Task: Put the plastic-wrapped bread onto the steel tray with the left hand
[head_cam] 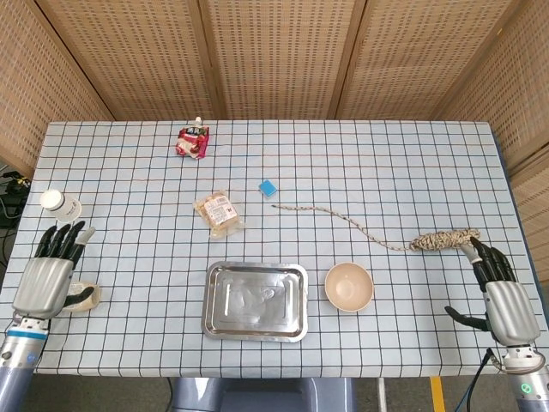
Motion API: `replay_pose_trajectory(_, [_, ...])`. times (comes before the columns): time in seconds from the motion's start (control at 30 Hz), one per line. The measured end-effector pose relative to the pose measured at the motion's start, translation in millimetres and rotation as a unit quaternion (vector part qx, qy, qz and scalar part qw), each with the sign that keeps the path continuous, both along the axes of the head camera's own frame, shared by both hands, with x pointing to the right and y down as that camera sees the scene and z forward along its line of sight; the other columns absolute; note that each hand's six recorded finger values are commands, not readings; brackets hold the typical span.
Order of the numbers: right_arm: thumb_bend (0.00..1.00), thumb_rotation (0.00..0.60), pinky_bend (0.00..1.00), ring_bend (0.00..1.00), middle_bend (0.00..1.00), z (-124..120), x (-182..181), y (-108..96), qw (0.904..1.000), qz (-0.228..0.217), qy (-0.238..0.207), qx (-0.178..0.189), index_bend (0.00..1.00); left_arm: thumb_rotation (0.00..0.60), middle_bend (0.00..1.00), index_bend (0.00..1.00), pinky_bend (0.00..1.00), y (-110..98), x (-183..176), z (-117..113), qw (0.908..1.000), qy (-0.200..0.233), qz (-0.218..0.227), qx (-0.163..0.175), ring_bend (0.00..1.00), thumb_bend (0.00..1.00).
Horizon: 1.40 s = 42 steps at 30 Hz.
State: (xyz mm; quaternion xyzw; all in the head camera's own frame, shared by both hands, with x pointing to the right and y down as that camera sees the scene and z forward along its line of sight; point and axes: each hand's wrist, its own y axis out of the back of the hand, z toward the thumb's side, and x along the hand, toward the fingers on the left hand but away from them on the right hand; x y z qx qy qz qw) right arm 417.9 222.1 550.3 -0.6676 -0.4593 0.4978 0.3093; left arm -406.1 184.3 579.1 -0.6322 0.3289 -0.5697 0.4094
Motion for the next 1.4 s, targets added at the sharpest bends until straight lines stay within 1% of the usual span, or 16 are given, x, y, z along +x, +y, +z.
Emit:
replay_pose_trajectory(0.17, [0.04,0.6,0.0,0.0,0.0,8,-1,-1,0.9999,-0.002,0.002,-0.013,0.01,0.6,0.0,0.0,0.0,-39,34,19,0.9974,0.004,0.064,-0.033,0.0,0.0])
replay_pose_trajectory(0.33, [0.05,0.6,0.0,0.0,0.0,15,2,-3,0.9997,0.004,0.004,-0.023,0.01,0.6,0.0,0.0,0.0,-84,76,42,0.9895,-0.001,0.127,-0.068,0.0,0.0])
replay_pose_trajectory(0.43, [0.05,0.6,0.0,0.0,0.0,20,6,-6,0.9995,0.011,0.006,-0.029,0.01,0.6,0.0,0.0,0.0,-111,98,55,0.9848,-0.018,0.158,-0.071,0.0,0.0])
replay_pose_trajectory(0.53, [0.04,0.6,0.0,0.0,0.0,24,11,-9,0.9992,0.018,0.009,-0.033,0.01,0.6,0.0,0.0,0.0,-132,121,71,0.9804,-0.032,0.18,-0.073,0.0,0.0])
replay_pose_trajectory(0.63, [0.04,0.6,0.0,0.0,0.0,26,16,-11,0.999,0.024,0.01,-0.035,0.01,0.6,0.0,0.0,0.0,-145,141,88,0.9754,-0.045,0.198,-0.088,0.0,0.0])
replay_pose_trajectory(0.73, [0.04,0.6,0.0,0.0,0.0,28,20,-12,0.9987,0.031,0.012,-0.039,0.01,0.6,0.0,0.0,0.0,-153,157,104,0.9699,-0.06,0.211,-0.105,0.0,0.0])
replay_pose_trajectory(0.83, [0.04,0.6,0.0,0.0,0.0,28,25,-14,0.9985,0.039,0.012,-0.037,0.01,0.6,0.0,0.0,0.0,-156,170,118,0.965,-0.071,0.22,-0.124,0.0,0.0])
replay_pose_trajectory(0.93, [0.04,0.6,0.0,0.0,0.0,26,28,-15,0.9983,0.044,0.012,-0.035,0.01,0.6,0.0,0.0,0.0,-158,183,130,0.9611,-0.081,0.227,-0.135,0.0,0.0])
replay_pose_trajectory(1.2, [0.04,0.6,0.0,0.0,0.0,23,33,-18,0.9982,0.052,0.009,-0.029,0.01,0.6,0.0,0.0,0.0,-162,213,154,0.9576,-0.09,0.23,-0.147,0.0,0.0])
replay_pose_trajectory(1.4, [0.05,0.6,0.0,0.0,0.0,22,36,-18,0.998,0.056,0.006,-0.028,0.01,0.6,0.0,0.0,0.0,-159,221,167,0.956,-0.098,0.227,-0.157,0.0,0.0])
